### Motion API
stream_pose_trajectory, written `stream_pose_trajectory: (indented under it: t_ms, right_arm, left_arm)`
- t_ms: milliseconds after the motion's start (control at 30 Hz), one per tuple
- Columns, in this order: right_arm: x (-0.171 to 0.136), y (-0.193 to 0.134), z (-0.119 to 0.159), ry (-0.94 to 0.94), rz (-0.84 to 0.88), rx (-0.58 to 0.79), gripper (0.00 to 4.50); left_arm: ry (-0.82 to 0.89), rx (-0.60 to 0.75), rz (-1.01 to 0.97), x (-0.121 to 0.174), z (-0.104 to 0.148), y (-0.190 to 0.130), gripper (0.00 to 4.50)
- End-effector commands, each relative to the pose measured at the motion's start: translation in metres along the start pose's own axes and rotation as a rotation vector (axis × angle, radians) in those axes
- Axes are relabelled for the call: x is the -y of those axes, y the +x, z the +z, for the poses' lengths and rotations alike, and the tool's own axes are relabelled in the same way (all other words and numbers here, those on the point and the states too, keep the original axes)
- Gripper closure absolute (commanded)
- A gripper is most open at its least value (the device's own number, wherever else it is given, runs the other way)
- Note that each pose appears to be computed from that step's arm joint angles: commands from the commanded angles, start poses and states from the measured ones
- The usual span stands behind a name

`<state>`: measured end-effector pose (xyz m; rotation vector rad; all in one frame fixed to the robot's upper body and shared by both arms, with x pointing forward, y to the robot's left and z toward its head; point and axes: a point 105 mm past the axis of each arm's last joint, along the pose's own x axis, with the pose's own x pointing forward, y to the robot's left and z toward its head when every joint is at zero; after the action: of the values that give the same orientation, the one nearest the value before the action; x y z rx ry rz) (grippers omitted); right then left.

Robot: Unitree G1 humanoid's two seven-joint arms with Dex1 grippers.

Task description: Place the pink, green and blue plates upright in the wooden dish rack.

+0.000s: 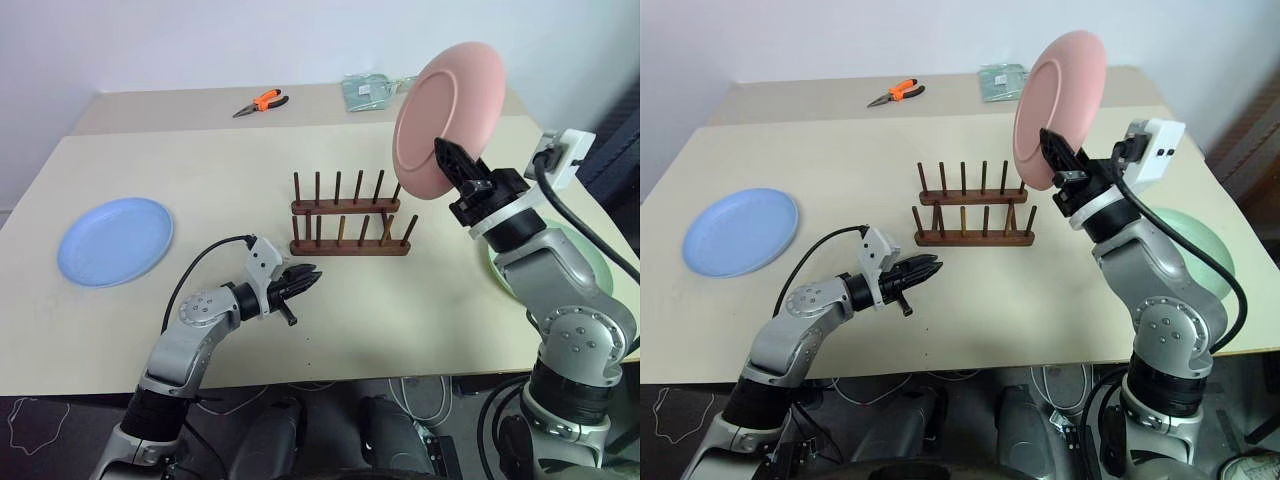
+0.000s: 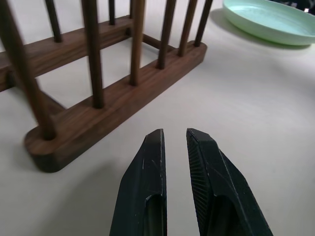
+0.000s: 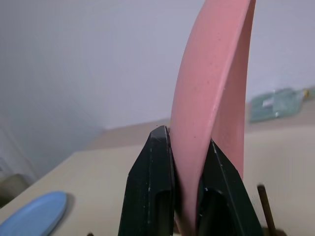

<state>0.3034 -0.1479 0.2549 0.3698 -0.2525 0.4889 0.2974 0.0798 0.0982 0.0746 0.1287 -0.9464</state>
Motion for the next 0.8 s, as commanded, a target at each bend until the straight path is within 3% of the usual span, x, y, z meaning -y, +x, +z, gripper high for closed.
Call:
stream_pose_trajectory:
  t_ms: [33, 267, 367, 567, 800]
  right_arm:
    - [-0.015, -0.003, 0.0, -0.032, 0.044, -0.004, 4.47]
    - [0.001, -0.008, -0.032, -0.045, -0.006, -0.141, 4.47]
    - [0.011, -0.007, -0.038, -0.083, -0.036, -0.162, 3.32]
    - [0.017, -0.007, -0.027, -0.322, -0.009, -0.16, 0.33]
    - [0.043, -0.053, -0.005, -0.507, 0.075, -0.284, 0.33]
  left_arm:
    - [0.027, 0.037, -0.003, 0.001, 0.01, -0.003, 3.83]
    - [0.026, 0.035, -0.011, 0.003, 0.01, -0.003, 3.83]
    - [0.026, 0.035, -0.014, 0.003, 0.01, -0.002, 3.83]
    - [0.022, 0.037, -0.014, 0.004, 0.01, -0.001, 3.83]
    - [0.011, 0.026, -0.036, 0.008, 0.006, 0.0, 3.83]
